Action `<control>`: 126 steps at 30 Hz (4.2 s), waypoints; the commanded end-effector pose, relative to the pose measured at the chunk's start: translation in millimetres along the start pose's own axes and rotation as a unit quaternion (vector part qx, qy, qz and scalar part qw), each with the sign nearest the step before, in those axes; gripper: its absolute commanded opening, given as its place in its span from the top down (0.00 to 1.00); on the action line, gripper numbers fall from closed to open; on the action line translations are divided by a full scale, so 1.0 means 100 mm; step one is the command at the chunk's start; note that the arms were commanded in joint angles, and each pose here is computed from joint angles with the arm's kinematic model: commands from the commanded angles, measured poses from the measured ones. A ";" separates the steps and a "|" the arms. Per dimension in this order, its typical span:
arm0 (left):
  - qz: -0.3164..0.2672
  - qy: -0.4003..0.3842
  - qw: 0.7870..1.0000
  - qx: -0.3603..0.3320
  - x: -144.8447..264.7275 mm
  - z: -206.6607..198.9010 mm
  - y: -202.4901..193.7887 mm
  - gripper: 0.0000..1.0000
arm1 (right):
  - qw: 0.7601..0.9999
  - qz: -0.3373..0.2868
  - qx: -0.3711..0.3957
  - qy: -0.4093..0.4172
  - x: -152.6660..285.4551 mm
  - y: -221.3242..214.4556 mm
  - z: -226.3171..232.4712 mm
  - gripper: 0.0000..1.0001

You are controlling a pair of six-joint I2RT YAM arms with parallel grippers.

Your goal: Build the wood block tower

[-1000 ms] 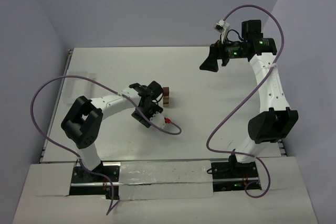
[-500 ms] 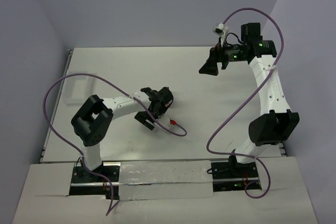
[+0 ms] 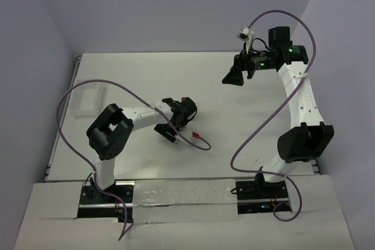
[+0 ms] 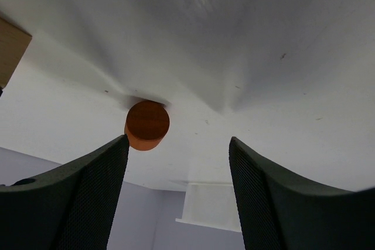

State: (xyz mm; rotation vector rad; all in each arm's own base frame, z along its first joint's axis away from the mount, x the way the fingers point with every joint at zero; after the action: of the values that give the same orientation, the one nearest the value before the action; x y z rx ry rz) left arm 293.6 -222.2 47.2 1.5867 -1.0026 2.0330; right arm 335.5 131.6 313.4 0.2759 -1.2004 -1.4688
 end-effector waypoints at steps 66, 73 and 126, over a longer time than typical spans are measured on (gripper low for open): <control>-0.311 0.139 0.652 0.677 1.49 -0.04 -1.25 0.11 | 1.000 0.009 -0.003 0.028 0.07 -0.11 0.19 0.00; -0.341 0.034 0.596 0.726 1.25 0.33 -1.31 0.01 | 0.999 0.006 -0.009 0.031 0.06 -0.07 0.20 0.00; -0.137 -0.269 0.664 0.684 -0.18 0.06 -0.34 0.46 | 0.998 0.032 -0.035 0.043 -0.03 -0.25 0.09 0.00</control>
State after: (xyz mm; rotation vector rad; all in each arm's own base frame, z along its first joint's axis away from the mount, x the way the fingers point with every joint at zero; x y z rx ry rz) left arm 331.9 -200.1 42.6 2.7704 1.0957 2.0889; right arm 316.1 133.9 296.8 0.2404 -1.1009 -1.4242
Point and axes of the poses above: each gripper's point midway between its finger pads, its own x axis back along the fingers, its own z axis along the line the jaws close on, y = z × x, the point moved 1 cm from there along x, back along the fingers, and after that the axes turned 10 degrees about -x, right-handed, at the moved point
